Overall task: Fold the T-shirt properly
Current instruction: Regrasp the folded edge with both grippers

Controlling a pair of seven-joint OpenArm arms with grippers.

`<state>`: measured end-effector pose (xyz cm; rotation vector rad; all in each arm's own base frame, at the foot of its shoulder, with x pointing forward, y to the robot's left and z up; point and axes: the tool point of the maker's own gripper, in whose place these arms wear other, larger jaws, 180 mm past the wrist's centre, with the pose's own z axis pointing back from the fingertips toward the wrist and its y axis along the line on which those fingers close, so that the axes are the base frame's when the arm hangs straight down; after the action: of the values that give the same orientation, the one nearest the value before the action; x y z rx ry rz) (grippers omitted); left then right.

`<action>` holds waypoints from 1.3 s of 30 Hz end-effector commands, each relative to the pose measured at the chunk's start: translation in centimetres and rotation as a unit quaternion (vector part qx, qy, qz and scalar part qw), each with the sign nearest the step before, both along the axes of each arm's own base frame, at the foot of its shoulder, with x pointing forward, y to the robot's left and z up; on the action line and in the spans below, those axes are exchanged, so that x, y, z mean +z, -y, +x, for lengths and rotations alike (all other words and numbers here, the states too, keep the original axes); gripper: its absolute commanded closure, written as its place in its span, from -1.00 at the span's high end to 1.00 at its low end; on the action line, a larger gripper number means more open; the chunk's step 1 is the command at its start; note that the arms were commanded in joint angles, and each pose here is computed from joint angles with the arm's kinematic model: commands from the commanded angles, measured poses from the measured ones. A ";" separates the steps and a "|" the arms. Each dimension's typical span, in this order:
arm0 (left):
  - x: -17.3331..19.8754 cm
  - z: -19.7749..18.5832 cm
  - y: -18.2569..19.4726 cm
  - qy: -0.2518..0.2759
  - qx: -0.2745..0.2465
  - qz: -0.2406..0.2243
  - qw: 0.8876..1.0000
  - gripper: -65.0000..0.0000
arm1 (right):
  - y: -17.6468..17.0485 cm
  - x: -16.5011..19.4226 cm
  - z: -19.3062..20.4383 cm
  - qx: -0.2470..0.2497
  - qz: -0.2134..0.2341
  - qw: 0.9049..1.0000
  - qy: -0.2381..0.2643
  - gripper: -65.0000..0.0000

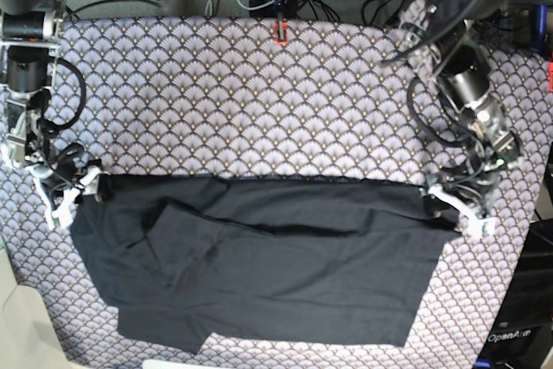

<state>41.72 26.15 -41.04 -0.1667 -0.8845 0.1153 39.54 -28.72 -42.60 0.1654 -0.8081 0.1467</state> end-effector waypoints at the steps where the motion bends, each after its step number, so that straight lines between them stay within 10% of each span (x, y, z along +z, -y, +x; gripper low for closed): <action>1: 1.7 1.6 -0.2 0.031 0.001 -0.004 1.000 0.12 | -0.1 0.2 0.1 0.007 -0.002 1.000 -0.006 0.15; 39: 1.8 1.3 -4.3 0.038 0.118 0.018 0.992 0.12 | 0.0 0.3 0.1 0.008 -0.004 1.000 -0.006 0.15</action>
<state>41.52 29.43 -41.62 -0.0443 -0.9094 0.3133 39.57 -28.65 -42.59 0.1678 -0.8087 0.1469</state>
